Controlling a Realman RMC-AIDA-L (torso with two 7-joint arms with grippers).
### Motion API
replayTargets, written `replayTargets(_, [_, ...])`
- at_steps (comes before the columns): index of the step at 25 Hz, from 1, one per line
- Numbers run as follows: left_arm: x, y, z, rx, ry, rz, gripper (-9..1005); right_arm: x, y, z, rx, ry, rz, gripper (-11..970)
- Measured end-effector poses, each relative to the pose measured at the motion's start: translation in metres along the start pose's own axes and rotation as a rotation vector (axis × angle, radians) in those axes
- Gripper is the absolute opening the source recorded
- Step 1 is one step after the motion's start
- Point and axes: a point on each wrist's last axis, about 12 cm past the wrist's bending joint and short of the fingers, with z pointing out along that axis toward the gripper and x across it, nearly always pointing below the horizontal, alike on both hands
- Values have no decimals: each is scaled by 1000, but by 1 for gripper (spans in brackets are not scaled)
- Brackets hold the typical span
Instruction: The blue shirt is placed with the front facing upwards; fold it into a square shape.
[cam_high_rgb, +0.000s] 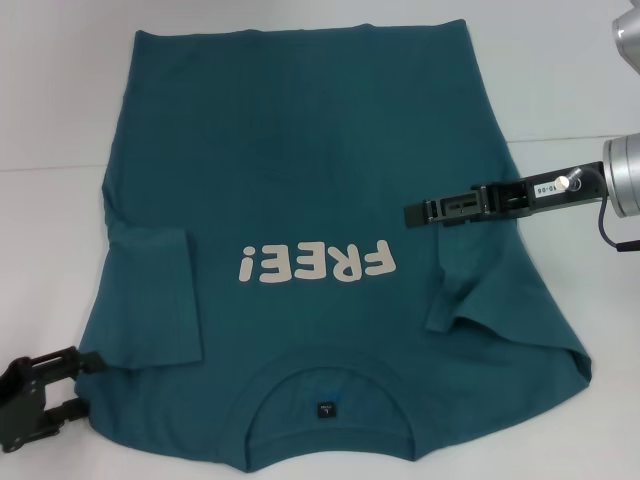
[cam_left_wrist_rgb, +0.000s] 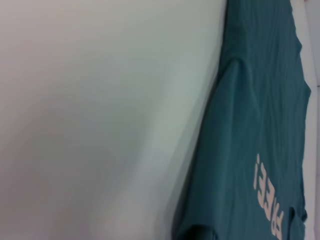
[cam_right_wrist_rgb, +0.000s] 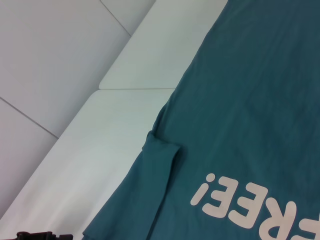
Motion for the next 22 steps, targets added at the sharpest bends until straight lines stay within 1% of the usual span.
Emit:
replayTargets(4, [0, -6, 5, 31, 14, 21, 747, 0, 0, 0, 0, 0, -1, 900])
replayTargets(9, [-1, -13, 6, 68, 28, 50, 745, 0, 0, 0, -1, 0, -1, 897])
replayTargets(22, [-3, 3, -16, 21, -41, 24, 741, 0, 0, 0, -2, 0, -2, 889])
